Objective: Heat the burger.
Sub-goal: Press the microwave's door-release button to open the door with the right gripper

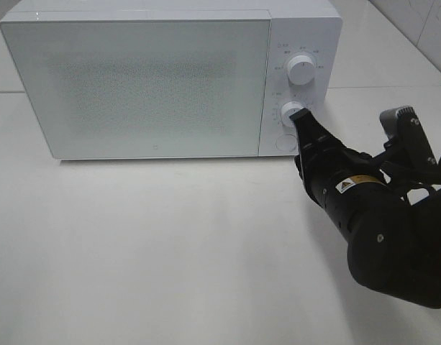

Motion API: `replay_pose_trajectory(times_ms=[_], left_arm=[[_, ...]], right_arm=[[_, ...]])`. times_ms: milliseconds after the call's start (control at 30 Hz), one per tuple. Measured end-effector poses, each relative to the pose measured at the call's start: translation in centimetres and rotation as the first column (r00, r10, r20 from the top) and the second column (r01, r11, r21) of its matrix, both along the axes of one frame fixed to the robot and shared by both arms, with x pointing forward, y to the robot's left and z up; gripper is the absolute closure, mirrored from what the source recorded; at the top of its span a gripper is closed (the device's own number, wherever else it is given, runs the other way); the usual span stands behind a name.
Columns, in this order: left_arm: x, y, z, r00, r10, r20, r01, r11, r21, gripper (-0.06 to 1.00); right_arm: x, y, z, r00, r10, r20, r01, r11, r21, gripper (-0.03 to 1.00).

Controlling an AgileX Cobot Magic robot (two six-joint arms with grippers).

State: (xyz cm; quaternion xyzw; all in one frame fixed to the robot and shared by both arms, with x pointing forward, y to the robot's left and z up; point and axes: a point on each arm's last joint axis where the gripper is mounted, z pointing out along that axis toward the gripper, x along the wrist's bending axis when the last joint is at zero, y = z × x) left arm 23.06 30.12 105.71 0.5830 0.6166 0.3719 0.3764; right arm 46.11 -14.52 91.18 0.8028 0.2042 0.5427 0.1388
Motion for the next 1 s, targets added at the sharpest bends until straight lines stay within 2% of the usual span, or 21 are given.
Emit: replay_pose_trajectory(times_ms=[33, 67, 100, 133, 167, 200, 233, 267, 367, 567, 800, 1000], left_arm=[[0.0, 0.0, 0.0, 1.0, 0.0, 0.0, 0.0, 1.0, 0.0, -0.04], [0.0, 0.0, 0.0, 1.0, 0.0, 0.0, 0.0, 1.0, 0.0, -0.04], [0.0, 0.0, 0.0, 1.0, 0.0, 0.0, 0.0, 1.0, 0.0, -0.04], [0.0, 0.0, 0.0, 1.0, 0.0, 0.0, 0.0, 1.0, 0.0, -0.04], [0.0, 0.0, 0.0, 1.0, 0.0, 0.0, 0.0, 1.0, 0.0, -0.04], [0.0, 0.0, 0.0, 1.0, 0.0, 0.0, 0.0, 1.0, 0.0, -0.04], [0.0, 0.0, 0.0, 1.0, 0.0, 0.0, 0.0, 1.0, 0.0, -0.04], [0.0, 0.0, 0.0, 1.0, 0.0, 0.0, 0.0, 1.0, 0.0, -0.04], [0.0, 0.0, 0.0, 1.0, 0.0, 0.0, 0.0, 1.0, 0.0, -0.04], [0.0, 0.0, 0.0, 1.0, 0.0, 0.0, 0.0, 1.0, 0.0, -0.04], [0.0, 0.0, 0.0, 1.0, 0.0, 0.0, 0.0, 1.0, 0.0, -0.04], [0.0, 0.0, 0.0, 1.0, 0.0, 0.0, 0.0, 1.0, 0.0, -0.04]], right_arm=[[0.0, 0.0, 0.0, 1.0, -0.02, -0.005, 0.02, 0.998, 0.054, 0.76], [0.0, 0.0, 0.0, 1.0, -0.02, -0.005, 0.02, 0.998, 0.054, 0.76], [0.0, 0.0, -0.1, 0.998, -0.053, -0.015, 0.055, 0.988, 0.143, 0.8], [0.0, 0.0, -0.1, 0.998, -0.053, -0.015, 0.055, 0.988, 0.143, 0.8], [-0.1, 0.1, -0.1, 0.996, -0.08, -0.027, 0.084, 0.973, 0.216, 0.83], [-0.1, 0.1, -0.2, 0.995, -0.091, -0.035, 0.097, 0.964, 0.248, 0.89], [-0.1, 0.1, -0.2, 0.995, -0.091, -0.035, 0.097, 0.964, 0.248, 0.89], [-0.1, 0.1, -0.3, 0.993, -0.105, -0.051, 0.116, 0.949, 0.293, 0.94], [-0.1, 0.1, -0.3, 0.99, -0.125, -0.065, 0.14, 0.928, 0.346, 0.96], [-0.1, 0.5, -1.2, 0.988, -0.125, -0.093, 0.153, 0.901, 0.405, 0.96], [0.2, 1.0, -2.2, 0.988, -0.109, -0.109, 0.145, 0.898, 0.415, 0.96], [2.2, 1.0, -2.5, 0.992, -0.09, -0.09, 0.12, 0.892, 0.436, 0.96]])
